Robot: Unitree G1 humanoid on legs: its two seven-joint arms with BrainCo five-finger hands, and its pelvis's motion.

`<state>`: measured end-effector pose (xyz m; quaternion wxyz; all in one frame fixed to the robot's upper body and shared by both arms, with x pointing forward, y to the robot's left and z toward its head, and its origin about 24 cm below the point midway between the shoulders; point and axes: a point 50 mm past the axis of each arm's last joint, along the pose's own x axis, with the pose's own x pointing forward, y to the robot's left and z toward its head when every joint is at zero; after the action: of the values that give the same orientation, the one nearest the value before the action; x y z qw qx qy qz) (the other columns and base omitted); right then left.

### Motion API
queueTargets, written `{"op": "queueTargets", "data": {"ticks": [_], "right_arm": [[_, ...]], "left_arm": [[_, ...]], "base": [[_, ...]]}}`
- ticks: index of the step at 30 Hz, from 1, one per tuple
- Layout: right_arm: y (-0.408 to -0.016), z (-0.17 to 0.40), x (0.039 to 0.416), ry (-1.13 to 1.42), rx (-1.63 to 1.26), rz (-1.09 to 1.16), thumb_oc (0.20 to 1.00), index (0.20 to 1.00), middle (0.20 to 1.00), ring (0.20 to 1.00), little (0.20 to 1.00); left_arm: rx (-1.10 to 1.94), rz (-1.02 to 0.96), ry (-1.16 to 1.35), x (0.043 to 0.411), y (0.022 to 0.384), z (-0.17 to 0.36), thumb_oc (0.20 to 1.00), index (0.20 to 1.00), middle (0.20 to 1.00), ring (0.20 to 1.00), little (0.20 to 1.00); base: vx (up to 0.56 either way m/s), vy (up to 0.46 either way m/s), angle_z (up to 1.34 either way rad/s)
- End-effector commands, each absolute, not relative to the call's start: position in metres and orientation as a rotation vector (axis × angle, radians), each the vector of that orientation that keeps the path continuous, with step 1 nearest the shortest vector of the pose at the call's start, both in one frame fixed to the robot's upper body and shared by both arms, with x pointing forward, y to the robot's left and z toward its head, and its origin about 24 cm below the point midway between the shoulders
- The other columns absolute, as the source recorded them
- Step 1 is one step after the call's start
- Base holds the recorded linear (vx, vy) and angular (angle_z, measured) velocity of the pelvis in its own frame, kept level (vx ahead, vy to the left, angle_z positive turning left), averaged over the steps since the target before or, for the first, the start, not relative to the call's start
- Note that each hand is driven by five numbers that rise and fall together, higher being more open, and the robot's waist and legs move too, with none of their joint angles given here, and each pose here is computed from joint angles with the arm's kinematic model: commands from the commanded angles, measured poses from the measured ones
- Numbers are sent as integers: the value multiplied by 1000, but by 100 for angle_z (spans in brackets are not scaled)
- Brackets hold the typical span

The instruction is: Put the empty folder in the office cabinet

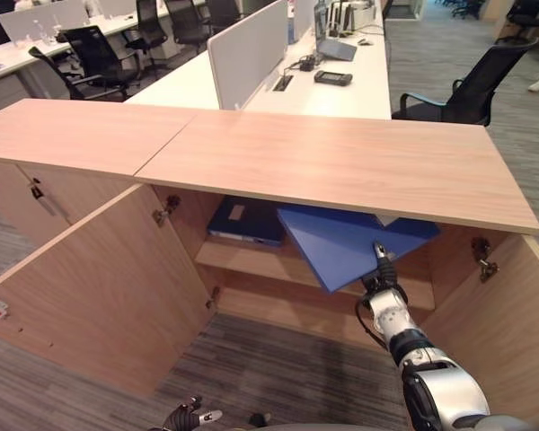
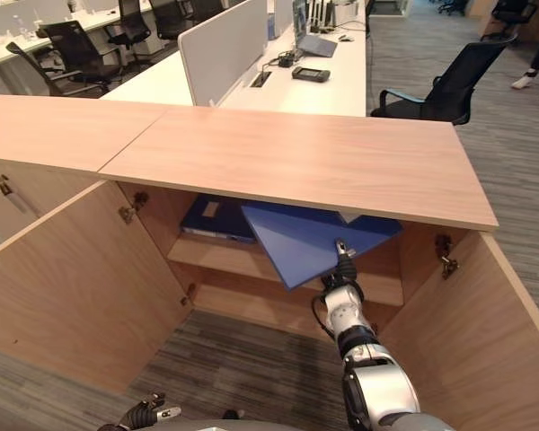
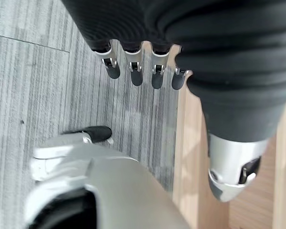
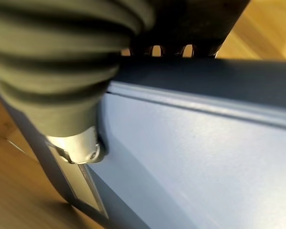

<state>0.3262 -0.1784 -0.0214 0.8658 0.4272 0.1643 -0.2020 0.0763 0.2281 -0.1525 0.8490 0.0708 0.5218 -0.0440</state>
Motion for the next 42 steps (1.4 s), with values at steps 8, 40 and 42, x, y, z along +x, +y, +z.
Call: {"op": "queueTargets", "data": {"ticks": [8,40,42], "right_arm": [[-167,59,382,95,1145,-417,200,200,200,200,200],[-277,101,369,-220,1095,-654,200,200,200,200,200],[-277,101,368,-221,1062,-640,200,200,200,200,200]], "left_arm": [[305,-228,969,120,219,-141,1000,1000,1000,1000,1000],[359,-311,917,143,210,-134,1000,1000,1000,1000,1000],[364,-329,926,139,207,-136,1000,1000,1000,1000,1000]], "base": [[-15,24,18],[5,-68,2],[308,139,14]]}}
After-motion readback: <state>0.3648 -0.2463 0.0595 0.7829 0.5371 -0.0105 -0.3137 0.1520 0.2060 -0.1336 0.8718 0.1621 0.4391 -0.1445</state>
